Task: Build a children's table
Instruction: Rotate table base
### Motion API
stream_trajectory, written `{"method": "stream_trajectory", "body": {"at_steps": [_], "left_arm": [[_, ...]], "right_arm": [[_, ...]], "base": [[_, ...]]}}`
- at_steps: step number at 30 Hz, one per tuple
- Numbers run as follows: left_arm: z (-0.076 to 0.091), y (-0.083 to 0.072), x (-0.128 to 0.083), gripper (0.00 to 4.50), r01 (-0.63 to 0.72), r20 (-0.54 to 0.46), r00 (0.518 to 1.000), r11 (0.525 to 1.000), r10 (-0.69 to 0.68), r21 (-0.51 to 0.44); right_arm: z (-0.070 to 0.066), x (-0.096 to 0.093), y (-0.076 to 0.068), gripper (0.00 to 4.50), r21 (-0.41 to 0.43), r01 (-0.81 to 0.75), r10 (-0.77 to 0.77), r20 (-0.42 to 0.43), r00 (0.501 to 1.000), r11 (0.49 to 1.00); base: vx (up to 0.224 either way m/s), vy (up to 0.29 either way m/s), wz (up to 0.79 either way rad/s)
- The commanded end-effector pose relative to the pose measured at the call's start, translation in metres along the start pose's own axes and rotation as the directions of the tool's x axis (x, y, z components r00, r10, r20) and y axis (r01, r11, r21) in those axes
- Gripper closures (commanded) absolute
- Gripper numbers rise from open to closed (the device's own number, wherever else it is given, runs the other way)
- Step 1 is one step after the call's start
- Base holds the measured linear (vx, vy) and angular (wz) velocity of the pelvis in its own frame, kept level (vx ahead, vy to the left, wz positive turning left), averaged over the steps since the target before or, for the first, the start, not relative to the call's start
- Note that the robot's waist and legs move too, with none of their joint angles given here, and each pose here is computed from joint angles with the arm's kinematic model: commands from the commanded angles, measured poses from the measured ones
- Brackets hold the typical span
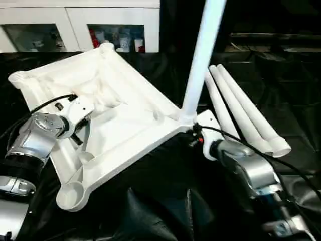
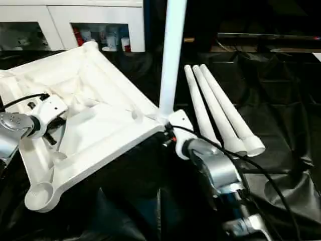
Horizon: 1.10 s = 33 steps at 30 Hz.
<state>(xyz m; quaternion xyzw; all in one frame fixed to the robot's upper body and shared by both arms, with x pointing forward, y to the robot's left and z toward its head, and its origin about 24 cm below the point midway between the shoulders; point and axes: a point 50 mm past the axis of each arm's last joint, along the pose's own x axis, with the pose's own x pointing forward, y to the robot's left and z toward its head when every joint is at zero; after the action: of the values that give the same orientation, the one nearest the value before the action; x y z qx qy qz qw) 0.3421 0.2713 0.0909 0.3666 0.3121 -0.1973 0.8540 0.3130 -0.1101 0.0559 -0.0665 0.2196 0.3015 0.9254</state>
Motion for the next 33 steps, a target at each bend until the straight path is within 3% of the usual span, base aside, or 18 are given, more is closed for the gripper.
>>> {"method": "stream_trajectory", "body": {"at_steps": [1, 5, 6, 8, 11, 14, 16, 19, 23, 33], "left_arm": [[-0.001, -0.002, -0.005, 4.50, 0.059, -0.002, 0.998, 0.998, -0.059, 0.029], [0.000, -0.007, -0.008, 4.50, 0.126, 0.001, 0.992, 0.991, -0.127, 0.046], [0.005, -0.020, -0.014, 4.50, 0.264, 0.048, 0.961, 0.958, -0.271, 0.114], [0.006, -0.023, -0.015, 4.50, 0.292, 0.058, 0.952, 0.947, -0.301, 0.132], [0.011, -0.037, -0.024, 4.50, 0.416, 0.087, 0.898, 0.896, -0.431, 0.154], [0.018, -0.055, -0.034, 4.50, 0.549, 0.119, 0.812, 0.818, -0.571, 0.173], [0.018, -0.056, -0.035, 4.50, 0.556, 0.121, 0.807, 0.813, -0.578, 0.174], [0.029, -0.074, -0.042, 4.50, 0.635, 0.164, 0.726, 0.743, -0.668, 0.214], [0.042, -0.087, -0.045, 4.50, 0.668, 0.211, 0.671, 0.703, -0.711, 0.244], [0.064, -0.094, -0.035, 4.50, 0.619, 0.300, 0.674, 0.738, -0.675, 0.269]], "right_arm": [[0.005, 0.004, -0.002, 3.98, -0.012, 0.006, -0.006, 0.021, 1.000, 1.000], [0.005, 0.009, 0.001, 4.31, -0.019, -0.007, 0.007, 0.015, 1.000, 1.000], [0.006, 0.016, 0.005, 4.41, -0.029, -0.027, 0.027, 0.015, 1.000, 0.999], [0.006, 0.018, 0.006, 4.47, -0.031, -0.030, 0.031, 0.016, 0.999, 0.999], [0.008, 0.023, 0.010, 4.47, -0.039, -0.048, 0.048, 0.018, 0.999, 0.998], [0.012, 0.030, 0.013, 4.47, -0.049, -0.064, 0.065, 0.022, 0.998, 0.997], [0.012, 0.030, 0.013, 4.47, -0.050, -0.065, 0.066, 0.022, 0.998, 0.997], [0.016, 0.037, 0.017, 4.47, -0.061, -0.081, 0.083, 0.028, 0.996, 0.995], [0.017, 0.041, 0.021, 4.47, -0.071, -0.097, 0.099, 0.030, 0.995, 0.993], [0.018, 0.045, 0.028, 4.47, -0.082, -0.128, 0.131, 0.031, 0.991, 0.988]], "base": [[0.000, 0.000, 0.00], [0.000, 0.000, 0.00], [0.000, 0.000, 0.00], [0.000, 0.000, 0.00], [0.000, 0.000, 0.00], [0.000, 0.000, 0.00], [0.000, 0.000, 0.00], [0.000, 0.000, 0.00], [0.000, 0.000, 0.00], [0.000, 0.000, 0.00]]}}
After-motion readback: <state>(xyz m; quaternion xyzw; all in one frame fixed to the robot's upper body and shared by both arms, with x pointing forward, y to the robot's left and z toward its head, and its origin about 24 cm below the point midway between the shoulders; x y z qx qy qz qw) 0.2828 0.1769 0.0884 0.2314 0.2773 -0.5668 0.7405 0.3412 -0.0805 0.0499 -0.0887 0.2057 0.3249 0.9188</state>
